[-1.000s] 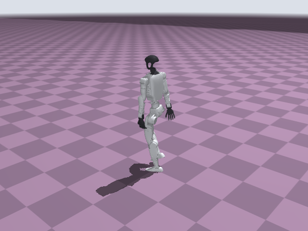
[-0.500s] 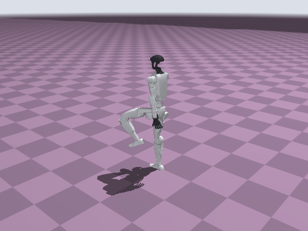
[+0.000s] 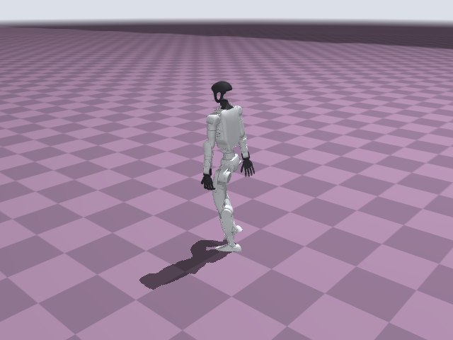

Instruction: In place motions

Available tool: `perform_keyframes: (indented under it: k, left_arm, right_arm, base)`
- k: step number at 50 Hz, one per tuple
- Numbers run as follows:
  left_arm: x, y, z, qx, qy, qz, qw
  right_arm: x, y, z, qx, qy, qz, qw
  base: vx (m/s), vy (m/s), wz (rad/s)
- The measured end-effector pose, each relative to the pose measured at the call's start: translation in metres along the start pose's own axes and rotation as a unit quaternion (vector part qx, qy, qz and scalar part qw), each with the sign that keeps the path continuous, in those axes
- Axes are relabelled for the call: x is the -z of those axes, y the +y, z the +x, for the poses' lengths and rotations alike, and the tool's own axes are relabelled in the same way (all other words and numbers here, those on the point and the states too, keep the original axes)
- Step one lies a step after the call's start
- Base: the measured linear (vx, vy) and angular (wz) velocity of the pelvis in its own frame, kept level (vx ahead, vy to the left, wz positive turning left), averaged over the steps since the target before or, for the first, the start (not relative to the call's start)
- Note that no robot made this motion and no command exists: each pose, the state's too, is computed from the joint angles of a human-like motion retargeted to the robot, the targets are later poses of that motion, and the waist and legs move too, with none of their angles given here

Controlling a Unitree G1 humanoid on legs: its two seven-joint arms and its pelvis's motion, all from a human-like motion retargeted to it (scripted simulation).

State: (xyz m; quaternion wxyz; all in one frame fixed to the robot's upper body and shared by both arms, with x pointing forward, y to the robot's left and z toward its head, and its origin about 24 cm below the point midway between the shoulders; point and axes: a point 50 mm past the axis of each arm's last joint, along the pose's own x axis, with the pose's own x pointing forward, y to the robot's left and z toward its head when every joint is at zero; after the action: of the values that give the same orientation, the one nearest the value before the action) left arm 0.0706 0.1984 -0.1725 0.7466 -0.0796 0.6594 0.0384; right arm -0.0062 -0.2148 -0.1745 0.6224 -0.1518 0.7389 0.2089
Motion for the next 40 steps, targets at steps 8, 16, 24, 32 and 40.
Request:
perform_keyframes:
  k: [8,16,24,32,40]
  left_arm:
    - [-0.046,0.015,-0.007,-0.026,-0.063,0.052,0.996]
    - [-0.031,0.005,-0.003,0.003,-0.051,0.026,0.998]
    - [0.019,0.002,0.0,0.009,0.019,0.012,1.0]
    - [0.084,0.001,-0.005,0.014,0.109,0.01,0.994]
    - [0.114,-0.006,-0.01,-0.003,0.147,-0.08,0.986]
  right_arm:
    - [0.037,-0.002,-0.002,-0.004,0.053,0.027,0.998]
    - [0.051,0.011,-0.001,-0.031,0.088,0.004,0.996]
    - [0.017,0.008,0.002,-0.027,0.027,-0.022,0.999]
    - [-0.022,0.0,-0.001,-0.005,-0.035,-0.062,0.997]
    - [-0.068,-0.001,-0.009,-0.019,-0.068,-0.123,0.99]
  base:
    - [-0.12,0.01,0.38]
    - [0.06,-0.1,0.05]
    - [0.11,-0.06,-0.24]
    - [0.19,0.05,0.29]
    - [0.02,0.08,-0.87]
